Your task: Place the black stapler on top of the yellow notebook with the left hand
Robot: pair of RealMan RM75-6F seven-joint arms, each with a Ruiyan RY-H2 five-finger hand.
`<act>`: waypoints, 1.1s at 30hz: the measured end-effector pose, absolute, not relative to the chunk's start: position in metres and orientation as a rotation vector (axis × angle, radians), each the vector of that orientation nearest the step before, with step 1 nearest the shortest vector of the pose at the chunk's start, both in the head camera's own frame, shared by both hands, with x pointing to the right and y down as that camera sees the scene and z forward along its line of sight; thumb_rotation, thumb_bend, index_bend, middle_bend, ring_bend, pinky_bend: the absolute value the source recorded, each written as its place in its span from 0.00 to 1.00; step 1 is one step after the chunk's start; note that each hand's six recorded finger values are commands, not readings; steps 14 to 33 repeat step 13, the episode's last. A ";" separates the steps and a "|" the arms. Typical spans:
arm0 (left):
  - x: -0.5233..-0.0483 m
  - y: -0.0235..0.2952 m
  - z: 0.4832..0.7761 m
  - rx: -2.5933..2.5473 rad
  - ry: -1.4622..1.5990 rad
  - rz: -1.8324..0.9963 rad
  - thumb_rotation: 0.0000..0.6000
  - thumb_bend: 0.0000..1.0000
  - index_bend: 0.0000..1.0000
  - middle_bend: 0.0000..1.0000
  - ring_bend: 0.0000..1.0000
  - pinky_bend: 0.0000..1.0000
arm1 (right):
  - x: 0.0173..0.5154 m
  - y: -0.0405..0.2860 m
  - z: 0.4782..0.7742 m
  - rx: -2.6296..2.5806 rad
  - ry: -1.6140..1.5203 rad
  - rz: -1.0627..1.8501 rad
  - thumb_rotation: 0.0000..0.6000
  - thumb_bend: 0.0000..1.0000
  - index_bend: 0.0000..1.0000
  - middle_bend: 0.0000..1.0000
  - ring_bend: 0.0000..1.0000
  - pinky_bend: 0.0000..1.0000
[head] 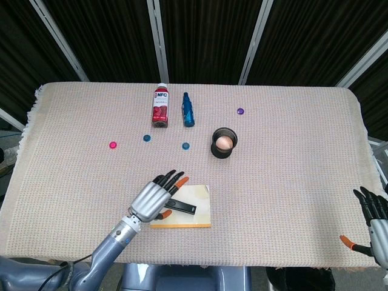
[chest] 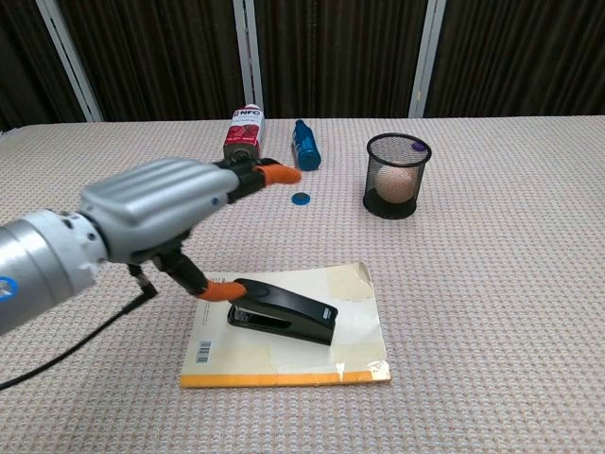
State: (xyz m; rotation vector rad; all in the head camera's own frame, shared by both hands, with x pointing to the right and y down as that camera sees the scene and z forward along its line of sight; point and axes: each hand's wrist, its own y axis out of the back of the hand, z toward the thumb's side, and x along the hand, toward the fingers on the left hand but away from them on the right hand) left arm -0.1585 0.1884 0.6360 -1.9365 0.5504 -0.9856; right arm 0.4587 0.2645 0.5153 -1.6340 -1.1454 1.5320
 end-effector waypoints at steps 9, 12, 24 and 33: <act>-0.300 0.189 0.608 -1.537 0.752 -1.256 1.00 0.23 0.00 0.00 0.00 0.10 | 0.455 0.264 0.518 -1.625 -1.132 1.535 1.00 0.06 0.00 0.00 0.00 0.00; -0.339 0.197 0.603 -1.446 0.797 -1.342 1.00 0.23 0.00 0.00 0.00 0.10 | 0.450 0.266 0.520 -1.629 -1.114 1.526 1.00 0.06 0.00 0.00 0.00 0.00; -0.346 0.197 0.603 -1.433 0.794 -1.358 1.00 0.23 0.00 0.00 0.00 0.10 | 0.449 0.266 0.520 -1.631 -1.108 1.522 1.00 0.06 0.00 0.00 0.00 0.00; -0.346 0.197 0.603 -1.433 0.794 -1.358 1.00 0.23 0.00 0.00 0.00 0.10 | 0.449 0.266 0.520 -1.631 -1.108 1.522 1.00 0.06 0.00 0.00 0.00 0.00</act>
